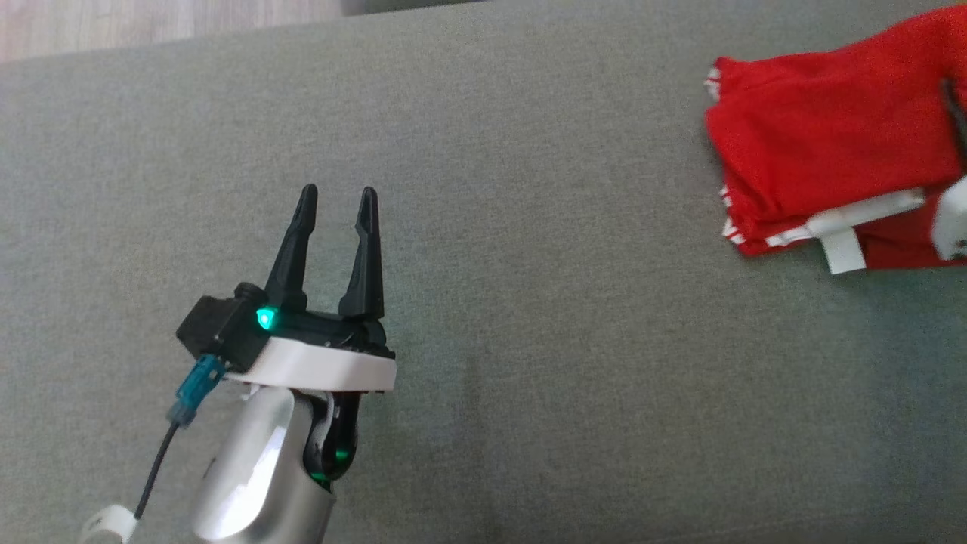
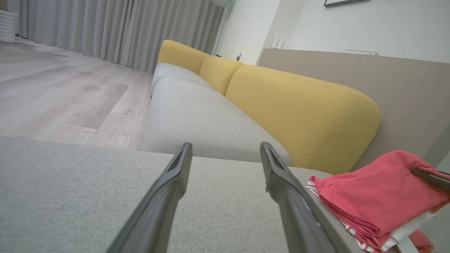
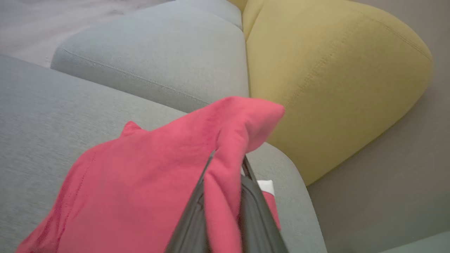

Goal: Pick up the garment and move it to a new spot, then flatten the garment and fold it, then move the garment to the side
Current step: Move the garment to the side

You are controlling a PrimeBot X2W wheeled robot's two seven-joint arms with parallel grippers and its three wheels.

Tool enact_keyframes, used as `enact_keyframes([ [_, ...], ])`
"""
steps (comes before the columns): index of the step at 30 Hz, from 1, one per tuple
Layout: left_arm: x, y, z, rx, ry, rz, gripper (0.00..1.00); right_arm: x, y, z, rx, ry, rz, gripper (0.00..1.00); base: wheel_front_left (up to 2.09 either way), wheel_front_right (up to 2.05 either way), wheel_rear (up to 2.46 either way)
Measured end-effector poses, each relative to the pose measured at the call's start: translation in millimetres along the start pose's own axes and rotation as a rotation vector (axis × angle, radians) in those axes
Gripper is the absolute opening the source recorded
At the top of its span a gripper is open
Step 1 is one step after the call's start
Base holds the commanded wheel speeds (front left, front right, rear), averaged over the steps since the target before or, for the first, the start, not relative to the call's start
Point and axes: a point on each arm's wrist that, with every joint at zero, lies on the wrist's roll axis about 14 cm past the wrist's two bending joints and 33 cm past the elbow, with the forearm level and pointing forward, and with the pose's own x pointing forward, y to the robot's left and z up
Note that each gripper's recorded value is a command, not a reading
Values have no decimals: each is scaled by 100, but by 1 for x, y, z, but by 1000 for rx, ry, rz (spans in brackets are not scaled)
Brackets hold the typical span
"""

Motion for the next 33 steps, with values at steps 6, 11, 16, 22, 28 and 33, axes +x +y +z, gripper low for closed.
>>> enact_keyframes([
  [6,4,5,-10,-3,23,2,100,-2,-37,-37,-6,131,-74,0,0,0,0],
  [11,4,14,-19,5,50,20,100,-1,-55,-62,14,217,-125,0,0,0,0],
  [16,5,19,-17,10,44,28,100,7,-64,-51,21,173,-153,100,0,0,0],
  [22,0,21,2,25,2,43,100,10,-62,-10,16,31,-160,100,0,0,0],
  [28,-12,16,25,37,-52,53,100,6,-40,56,46,-169,-122,100,0,0,0],
  [33,-32,17,43,38,-98,81,100,-10,-16,121,127,-364,-79,100,0,0,0],
])
